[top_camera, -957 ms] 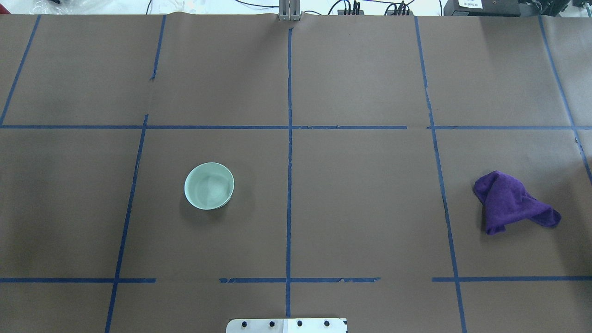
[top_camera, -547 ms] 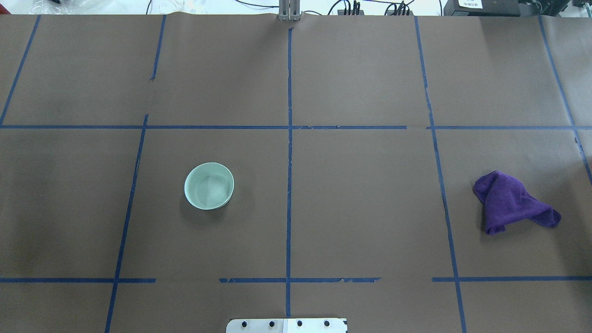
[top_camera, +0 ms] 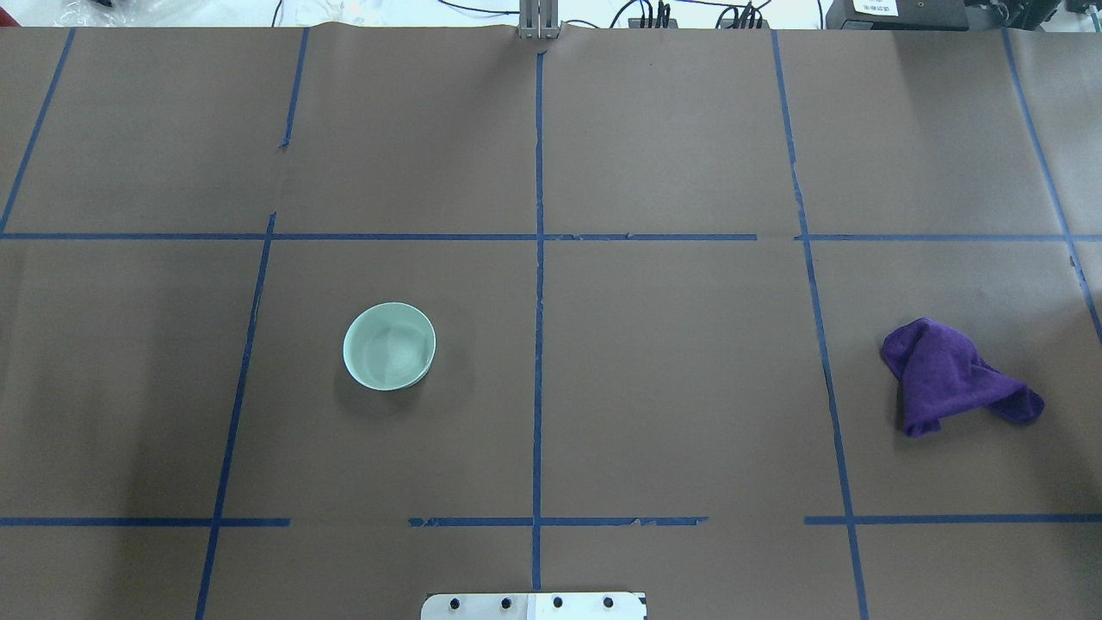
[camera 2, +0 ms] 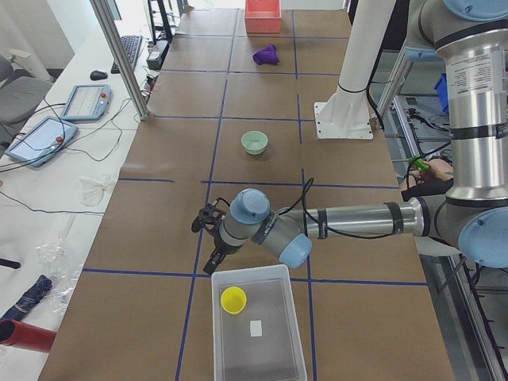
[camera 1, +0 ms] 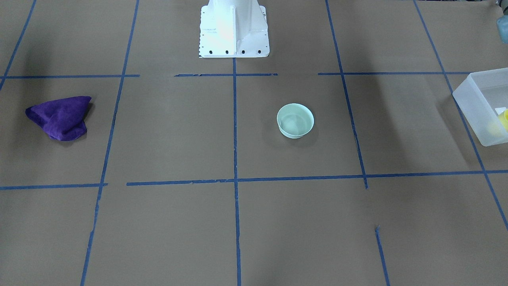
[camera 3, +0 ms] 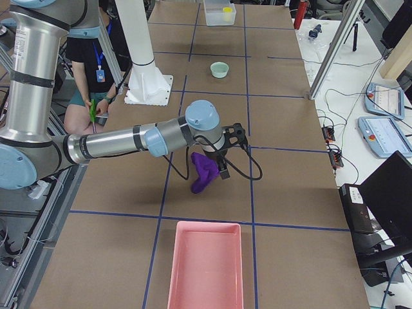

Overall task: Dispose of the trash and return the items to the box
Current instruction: 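Carry the yellow cup with the left gripper into the clear bin and release, then grasp the purple cloth with the right gripper while the left gripper withdraws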

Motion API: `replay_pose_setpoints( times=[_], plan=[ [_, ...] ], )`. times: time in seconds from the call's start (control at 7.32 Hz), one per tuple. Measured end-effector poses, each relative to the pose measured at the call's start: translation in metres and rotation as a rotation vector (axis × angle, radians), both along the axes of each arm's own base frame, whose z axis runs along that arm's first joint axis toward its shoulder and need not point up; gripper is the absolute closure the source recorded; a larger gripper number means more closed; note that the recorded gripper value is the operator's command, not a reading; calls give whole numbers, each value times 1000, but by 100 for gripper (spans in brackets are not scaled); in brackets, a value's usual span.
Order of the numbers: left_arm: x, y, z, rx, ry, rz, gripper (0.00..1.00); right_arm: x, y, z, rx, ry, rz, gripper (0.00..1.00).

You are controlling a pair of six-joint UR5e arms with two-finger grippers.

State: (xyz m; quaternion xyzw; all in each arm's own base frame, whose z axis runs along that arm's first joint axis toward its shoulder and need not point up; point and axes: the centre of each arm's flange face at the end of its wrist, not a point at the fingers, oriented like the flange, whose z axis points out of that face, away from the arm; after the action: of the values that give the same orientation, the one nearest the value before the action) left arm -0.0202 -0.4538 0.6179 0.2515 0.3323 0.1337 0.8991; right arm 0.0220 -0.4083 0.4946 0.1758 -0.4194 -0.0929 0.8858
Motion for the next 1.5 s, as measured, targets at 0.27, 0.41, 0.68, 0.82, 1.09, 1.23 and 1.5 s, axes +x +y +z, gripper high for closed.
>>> replay_pose_setpoints(
  times=[0.27, 0.41, 0.68, 0.82, 1.09, 1.23, 1.5],
  plan=[
    [1, -14, -29, 29, 3, -1, 0, -66, 3, -27, 90, 40, -27, 0],
    [1, -18, -37, 43, 4, -1, 0, -104, 7, -25, 84, 66, -36, 1],
    [2, -25, -50, 68, 8, -3, 0, -161, 25, -6, 21, 105, -40, 2],
    [2, -29, -55, 78, 9, -3, 0, -177, 35, 23, 29, 126, -44, 2],
    [3, -34, -62, 89, 11, -4, 0, -194, 47, 76, 62, 105, -48, 6],
    [3, -36, -64, 92, 12, -4, 0, -202, 52, 87, 72, 101, -63, 7],
    [4, -39, -67, 95, 13, -6, 0, -216, 61, 95, 82, 110, -95, 10]
  ],
)
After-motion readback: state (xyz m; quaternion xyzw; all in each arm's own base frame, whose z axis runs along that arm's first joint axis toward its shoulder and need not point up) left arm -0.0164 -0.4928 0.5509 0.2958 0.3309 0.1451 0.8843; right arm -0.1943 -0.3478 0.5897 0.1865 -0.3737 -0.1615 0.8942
